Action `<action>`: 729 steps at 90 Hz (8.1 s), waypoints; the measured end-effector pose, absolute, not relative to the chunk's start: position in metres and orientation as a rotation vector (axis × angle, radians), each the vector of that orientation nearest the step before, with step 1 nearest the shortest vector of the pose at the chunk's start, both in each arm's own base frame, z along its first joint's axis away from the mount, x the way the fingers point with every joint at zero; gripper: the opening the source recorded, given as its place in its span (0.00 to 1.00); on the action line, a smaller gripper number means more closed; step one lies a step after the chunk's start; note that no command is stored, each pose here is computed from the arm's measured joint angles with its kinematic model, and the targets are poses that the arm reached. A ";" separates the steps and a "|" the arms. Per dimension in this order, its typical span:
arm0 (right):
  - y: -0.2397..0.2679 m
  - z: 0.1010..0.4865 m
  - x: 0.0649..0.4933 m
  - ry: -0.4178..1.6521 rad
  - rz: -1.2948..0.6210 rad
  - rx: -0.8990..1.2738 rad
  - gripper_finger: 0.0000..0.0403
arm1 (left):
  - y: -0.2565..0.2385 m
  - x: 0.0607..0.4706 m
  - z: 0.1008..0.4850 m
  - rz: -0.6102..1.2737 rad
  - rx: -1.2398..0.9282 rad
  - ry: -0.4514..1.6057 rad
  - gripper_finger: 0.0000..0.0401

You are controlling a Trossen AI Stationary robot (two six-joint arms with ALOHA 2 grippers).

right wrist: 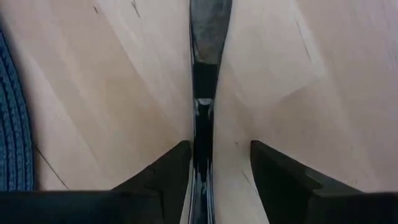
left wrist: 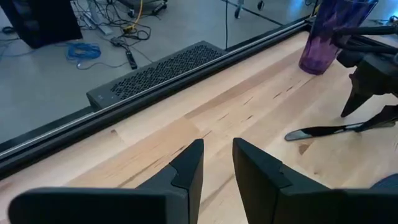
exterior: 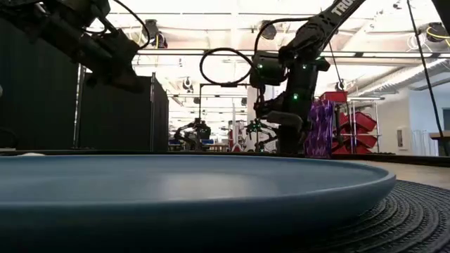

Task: Set table place
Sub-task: Put the black knife to the right of the dark blue placemat, then put the black spoon to the right of the black knife

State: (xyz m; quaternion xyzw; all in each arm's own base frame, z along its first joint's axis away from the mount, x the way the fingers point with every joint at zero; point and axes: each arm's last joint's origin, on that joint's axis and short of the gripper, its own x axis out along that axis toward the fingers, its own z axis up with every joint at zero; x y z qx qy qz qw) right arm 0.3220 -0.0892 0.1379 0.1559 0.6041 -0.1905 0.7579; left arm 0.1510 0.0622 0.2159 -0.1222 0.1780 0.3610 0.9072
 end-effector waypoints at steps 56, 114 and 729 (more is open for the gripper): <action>-0.074 0.136 0.314 1.419 -0.464 0.445 0.03 | 0.062 0.151 0.216 0.745 -0.248 0.369 0.18; 0.002 0.143 0.307 1.485 -0.631 0.644 0.03 | 0.061 0.152 0.216 0.705 -0.260 0.373 0.18; 0.191 0.258 0.281 0.921 -0.760 0.556 0.18 | 0.058 0.157 0.222 0.505 -0.180 0.342 0.18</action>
